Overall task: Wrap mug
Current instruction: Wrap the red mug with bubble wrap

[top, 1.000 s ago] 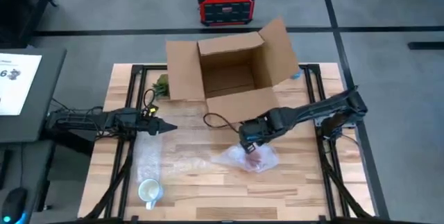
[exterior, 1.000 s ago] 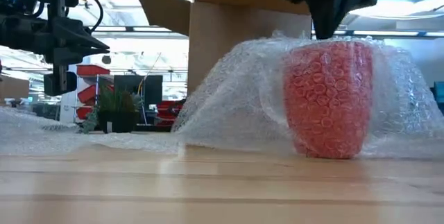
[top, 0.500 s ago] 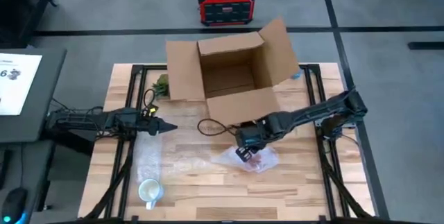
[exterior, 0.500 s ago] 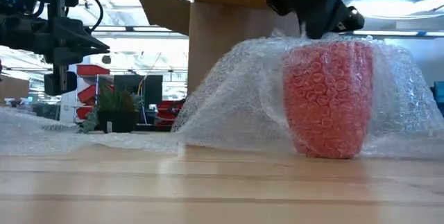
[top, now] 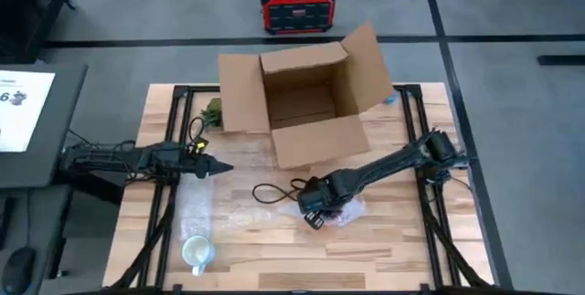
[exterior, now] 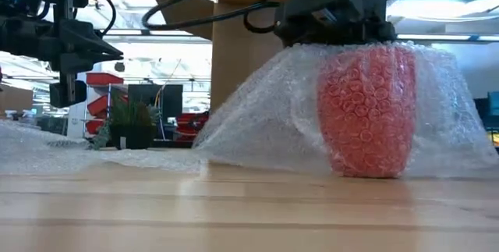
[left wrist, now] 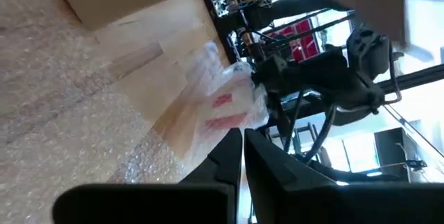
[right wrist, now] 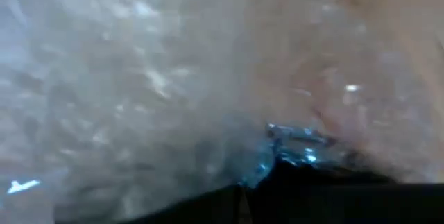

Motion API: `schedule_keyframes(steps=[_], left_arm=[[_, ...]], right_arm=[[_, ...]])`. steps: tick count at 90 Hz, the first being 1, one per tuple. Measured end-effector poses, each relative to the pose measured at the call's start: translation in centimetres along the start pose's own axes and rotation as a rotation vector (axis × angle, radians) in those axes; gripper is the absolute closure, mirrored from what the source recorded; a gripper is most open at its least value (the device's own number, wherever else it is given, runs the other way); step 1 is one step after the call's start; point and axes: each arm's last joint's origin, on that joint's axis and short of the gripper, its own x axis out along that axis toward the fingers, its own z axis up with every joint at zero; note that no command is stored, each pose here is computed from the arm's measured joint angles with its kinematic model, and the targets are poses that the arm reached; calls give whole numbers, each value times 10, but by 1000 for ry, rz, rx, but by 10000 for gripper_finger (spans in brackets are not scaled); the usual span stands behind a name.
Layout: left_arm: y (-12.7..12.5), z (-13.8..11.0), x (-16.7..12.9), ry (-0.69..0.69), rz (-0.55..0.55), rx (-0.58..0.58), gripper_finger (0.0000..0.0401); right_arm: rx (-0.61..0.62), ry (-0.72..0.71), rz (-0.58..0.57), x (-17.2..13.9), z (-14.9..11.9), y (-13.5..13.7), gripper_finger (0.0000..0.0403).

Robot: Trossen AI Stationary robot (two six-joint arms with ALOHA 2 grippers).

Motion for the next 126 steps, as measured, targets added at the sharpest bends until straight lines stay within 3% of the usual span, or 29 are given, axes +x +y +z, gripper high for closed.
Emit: schedule_keyframes(steps=[8, 24, 44, 53, 62, 85, 95, 105, 126], left_arm=[[0, 0, 0, 0, 0, 0, 401], [0, 0, 0, 0, 0, 1, 401], [0, 0, 0, 0, 0, 2, 401], [0, 0, 0, 0, 0, 2, 401], [0, 0, 0, 0, 0, 2, 401], [0, 0, 0, 0, 0, 1, 401], [0, 0, 0, 0, 0, 0, 401], [0, 0, 0, 0, 0, -6, 401], [0, 0, 0, 0, -1, -6, 401]], right_arm=[[-16, 7, -3, -20, 2, 1, 403], [-4, -52, 79, -88, 0, -3, 403], [32, -193, 238, -119, 7, -2, 403], [5, -192, 270, -104, 17, 3, 403], [10, -102, 235, -78, 19, 1, 403], [22, -8, 196, -32, 3, -2, 403], [40, -25, 243, -18, 0, 0, 403], [58, 39, 149, -1, -6, -8, 403], [71, -15, 212, -25, -4, -10, 403]])
